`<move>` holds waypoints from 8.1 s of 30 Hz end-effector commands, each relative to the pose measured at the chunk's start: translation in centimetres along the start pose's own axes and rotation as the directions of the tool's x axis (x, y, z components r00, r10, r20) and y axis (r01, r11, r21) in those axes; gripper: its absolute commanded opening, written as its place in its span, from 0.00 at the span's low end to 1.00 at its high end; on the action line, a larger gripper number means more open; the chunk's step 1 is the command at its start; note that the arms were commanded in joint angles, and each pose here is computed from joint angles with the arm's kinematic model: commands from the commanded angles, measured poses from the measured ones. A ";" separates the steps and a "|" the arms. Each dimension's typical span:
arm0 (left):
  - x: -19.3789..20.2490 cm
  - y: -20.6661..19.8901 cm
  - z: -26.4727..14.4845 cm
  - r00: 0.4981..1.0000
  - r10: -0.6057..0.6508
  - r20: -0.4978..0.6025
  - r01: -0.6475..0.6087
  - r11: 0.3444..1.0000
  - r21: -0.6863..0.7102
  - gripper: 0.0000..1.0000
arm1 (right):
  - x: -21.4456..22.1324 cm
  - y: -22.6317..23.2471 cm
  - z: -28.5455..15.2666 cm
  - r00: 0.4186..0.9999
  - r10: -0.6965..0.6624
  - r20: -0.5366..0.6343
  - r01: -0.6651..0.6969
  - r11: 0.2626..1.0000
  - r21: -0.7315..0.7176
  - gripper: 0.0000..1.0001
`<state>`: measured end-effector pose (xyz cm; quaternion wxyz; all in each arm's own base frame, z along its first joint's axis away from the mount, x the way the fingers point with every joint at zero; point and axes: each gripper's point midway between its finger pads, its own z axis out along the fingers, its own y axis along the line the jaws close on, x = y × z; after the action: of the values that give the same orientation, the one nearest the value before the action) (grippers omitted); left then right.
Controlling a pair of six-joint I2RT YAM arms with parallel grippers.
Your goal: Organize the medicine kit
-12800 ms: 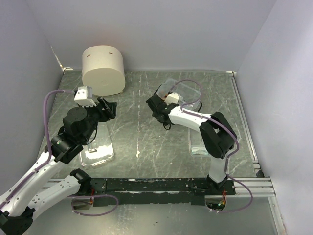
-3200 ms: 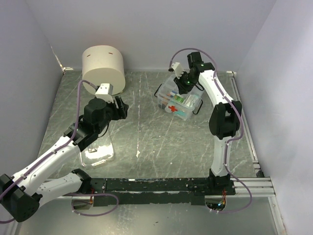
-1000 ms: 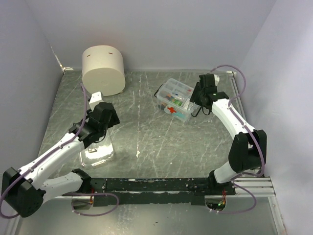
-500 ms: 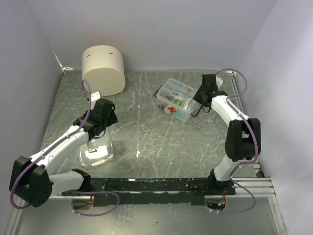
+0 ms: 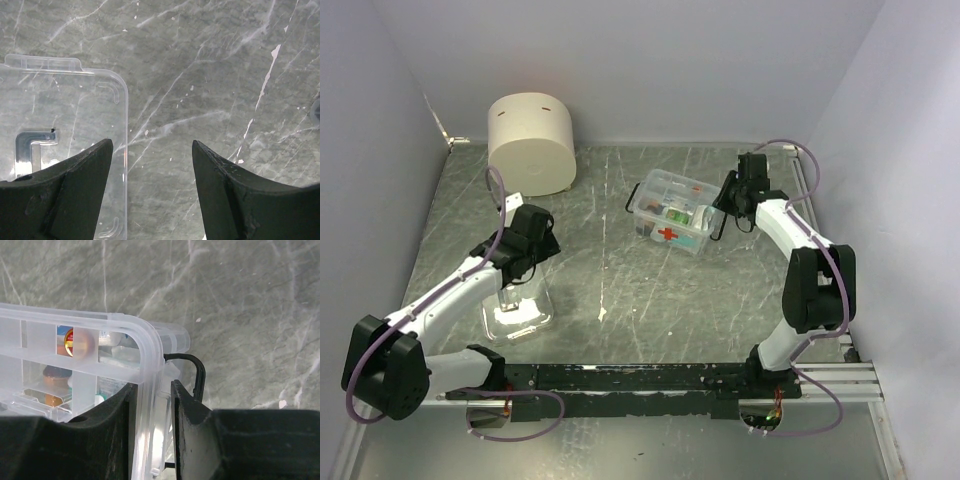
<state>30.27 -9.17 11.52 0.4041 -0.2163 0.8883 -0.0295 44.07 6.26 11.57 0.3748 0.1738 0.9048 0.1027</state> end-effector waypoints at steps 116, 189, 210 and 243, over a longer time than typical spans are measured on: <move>-7.2 -16.2 -32.8 0.953 0.158 0.257 -0.240 -0.123 0.963 0.07 | 2.7 22.2 -30.6 0.319 -0.217 0.922 0.935 -0.085 -0.344 0.65; -2.2 -13.3 -31.5 0.781 0.408 0.473 -0.428 -0.202 0.881 0.59 | 13.7 23.7 -35.8 0.321 -0.181 0.930 0.687 -0.631 -0.360 0.07; -15.1 -10.1 -28.9 0.796 0.017 0.605 -0.524 0.520 0.675 0.90 | 11.6 24.9 -32.9 0.573 -0.302 0.762 0.721 -0.257 -0.644 0.00; -8.1 -13.6 -8.0 0.999 0.036 0.011 -0.035 0.809 0.587 0.87 | -3.2 19.3 -19.3 0.850 0.514 -0.116 -0.379 0.443 -0.812 0.00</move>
<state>32.91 -17.08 25.30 0.4661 -0.0854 0.8446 -0.2494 37.08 21.62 31.09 0.4591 0.2308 0.6806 0.5222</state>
